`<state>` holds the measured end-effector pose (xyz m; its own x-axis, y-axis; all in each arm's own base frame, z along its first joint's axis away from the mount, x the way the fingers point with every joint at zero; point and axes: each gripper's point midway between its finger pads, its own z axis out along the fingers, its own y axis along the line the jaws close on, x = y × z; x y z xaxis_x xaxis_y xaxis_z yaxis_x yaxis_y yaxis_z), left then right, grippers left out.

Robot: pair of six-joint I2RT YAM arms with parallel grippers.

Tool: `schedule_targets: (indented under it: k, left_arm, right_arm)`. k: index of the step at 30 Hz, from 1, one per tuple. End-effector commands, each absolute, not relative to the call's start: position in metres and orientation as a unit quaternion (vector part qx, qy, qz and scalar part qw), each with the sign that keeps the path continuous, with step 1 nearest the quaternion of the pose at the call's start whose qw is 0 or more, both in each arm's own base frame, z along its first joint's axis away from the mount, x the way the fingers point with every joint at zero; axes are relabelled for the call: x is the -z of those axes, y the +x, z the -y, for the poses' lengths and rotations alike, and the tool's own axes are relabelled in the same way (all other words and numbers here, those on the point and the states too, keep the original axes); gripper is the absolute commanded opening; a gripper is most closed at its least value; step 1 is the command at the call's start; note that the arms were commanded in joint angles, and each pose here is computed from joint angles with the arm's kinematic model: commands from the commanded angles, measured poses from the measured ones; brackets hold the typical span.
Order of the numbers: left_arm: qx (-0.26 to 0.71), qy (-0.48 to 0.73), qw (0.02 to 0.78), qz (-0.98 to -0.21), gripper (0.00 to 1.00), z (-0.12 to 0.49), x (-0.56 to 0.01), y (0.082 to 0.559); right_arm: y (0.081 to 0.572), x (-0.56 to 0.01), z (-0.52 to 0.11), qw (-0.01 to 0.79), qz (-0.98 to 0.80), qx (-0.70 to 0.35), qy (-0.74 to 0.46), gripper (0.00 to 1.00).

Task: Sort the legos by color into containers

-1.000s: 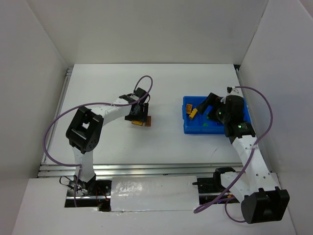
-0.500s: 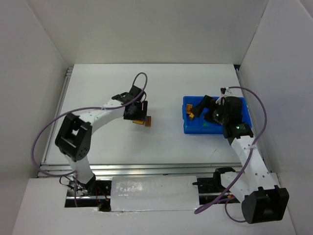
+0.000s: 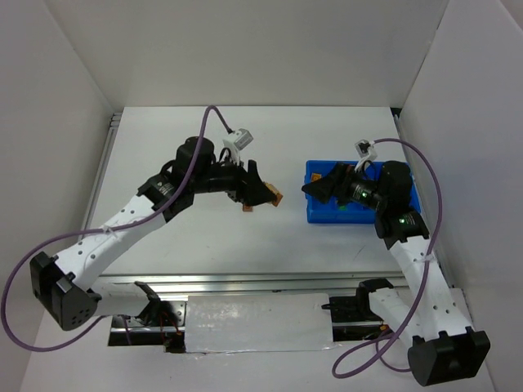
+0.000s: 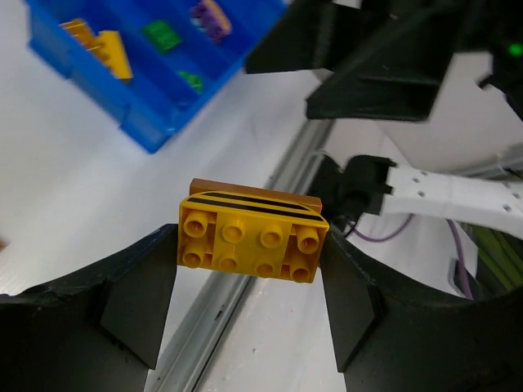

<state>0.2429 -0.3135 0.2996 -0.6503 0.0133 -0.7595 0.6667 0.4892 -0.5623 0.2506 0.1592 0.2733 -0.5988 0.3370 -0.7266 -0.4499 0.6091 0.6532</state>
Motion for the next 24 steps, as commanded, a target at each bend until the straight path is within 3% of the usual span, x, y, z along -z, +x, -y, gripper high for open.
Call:
schedule_targets:
  k: [1, 13, 24]
  left_arm:
    - [0.537, 0.291, 0.365, -0.702, 0.0, 0.326, -0.335, 0.206]
    - [0.522, 0.393, 0.477, -0.589, 0.0, 0.331, -0.366, 0.178]
    - [0.527, 0.439, 0.516, -0.513, 0.0, 0.324, -0.375, 0.157]
  right_arm:
    - [0.232, -0.314, -0.176, 0.424, -0.751, -0.502, -0.066, 1.0]
    - [0.189, -0.349, -0.226, 0.306, -0.697, -0.646, -0.045, 1.0]
    - [0.164, -0.363, -0.247, 0.235, -0.655, -0.715, -0.064, 0.99]
